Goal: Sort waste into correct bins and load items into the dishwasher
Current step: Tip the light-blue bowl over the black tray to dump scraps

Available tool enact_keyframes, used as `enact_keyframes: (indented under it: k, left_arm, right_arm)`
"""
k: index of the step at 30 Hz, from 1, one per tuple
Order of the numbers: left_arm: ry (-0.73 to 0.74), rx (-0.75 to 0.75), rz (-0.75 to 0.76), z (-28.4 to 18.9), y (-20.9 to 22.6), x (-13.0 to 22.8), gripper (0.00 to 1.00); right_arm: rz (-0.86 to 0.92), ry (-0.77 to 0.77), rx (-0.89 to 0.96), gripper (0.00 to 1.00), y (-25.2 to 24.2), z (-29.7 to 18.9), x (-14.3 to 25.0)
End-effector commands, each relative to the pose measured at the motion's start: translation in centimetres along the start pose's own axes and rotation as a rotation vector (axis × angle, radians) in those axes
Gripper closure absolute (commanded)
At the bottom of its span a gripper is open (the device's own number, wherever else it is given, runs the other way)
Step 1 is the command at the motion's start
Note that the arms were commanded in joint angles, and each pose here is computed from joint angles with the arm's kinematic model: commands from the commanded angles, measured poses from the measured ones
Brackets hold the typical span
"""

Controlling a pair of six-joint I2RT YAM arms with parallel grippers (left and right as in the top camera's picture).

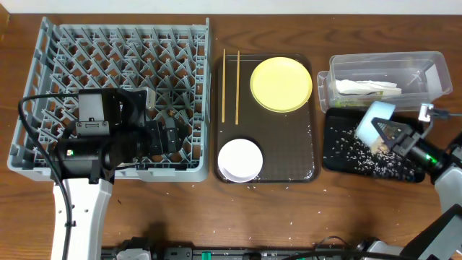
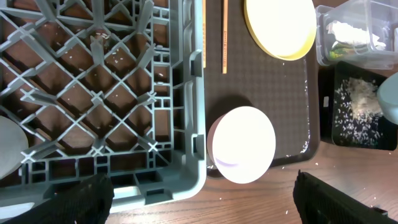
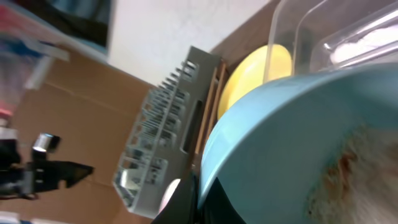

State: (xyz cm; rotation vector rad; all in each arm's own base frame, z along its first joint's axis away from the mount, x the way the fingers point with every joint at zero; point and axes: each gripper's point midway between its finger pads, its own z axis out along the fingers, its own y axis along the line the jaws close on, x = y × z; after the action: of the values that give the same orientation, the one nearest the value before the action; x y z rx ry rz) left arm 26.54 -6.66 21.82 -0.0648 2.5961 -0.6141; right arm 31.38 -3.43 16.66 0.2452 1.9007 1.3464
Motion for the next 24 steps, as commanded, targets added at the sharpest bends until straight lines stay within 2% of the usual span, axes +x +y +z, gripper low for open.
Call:
enact_keyframes:
  k: [1,9,11,13,14,15,17,18,20,22,24]
  left_arm:
    - [-0.011,-0.001,0.026,-0.3,-0.2,-0.3,0.07]
    - [-0.011,-0.001,0.025,-0.3,-0.2,-0.3,0.07]
    - [-0.011,-0.001,0.025,-0.3,-0.2,-0.3,0.07]
    - [-0.009,-0.001,0.025,-0.3,-0.2,-0.3,0.07]
    - [-0.007,-0.002,0.024,-0.3,-0.2,-0.2,0.07]
    - [-0.007,-0.002,0.024,-0.3,-0.2,-0.2,0.07]
    - [-0.007,-0.002,0.024,-0.3,-0.2,-0.2,0.07]
    - [-0.006,-0.002,0.023,-0.3,-0.2,-0.2,0.07]
    - [-0.005,-0.002,0.023,-0.3,-0.2,-0.1,0.07]
    - [-0.004,-0.002,0.022,-0.3,-0.2,-0.1,0.07]
    - [0.003,-0.003,0.019,-0.3,-0.2,0.0,0.07]
  right_arm:
    - [0.008,-0.005,-0.136,0.99,2.2,-0.5,0.4]
    - [0.027,-0.004,-0.140,0.99,2.2,-0.5,0.7]
    - [0.059,-0.005,-0.052,0.99,0.6,-0.4,0.8]
    - [0.044,-0.003,-0.103,0.99,1.5,-0.4,0.7]
    - [0.148,-0.009,0.020,0.99,-0.6,-0.3,0.7]
    - [0.268,-0.012,0.038,0.99,-0.9,-0.3,0.7]
    - [0.192,0.012,-0.126,0.99,2.0,-0.3,0.3]
    - [0.111,0.017,-0.140,0.99,2.4,-0.1,-0.1]
    - [0.155,0.001,-0.036,0.99,0.7,0.3,-0.2]
    - [0.103,0.022,-0.106,0.99,2.0,0.4,0.1]
    - [0.168,0.007,0.009,0.99,0.0,0.7,0.2]
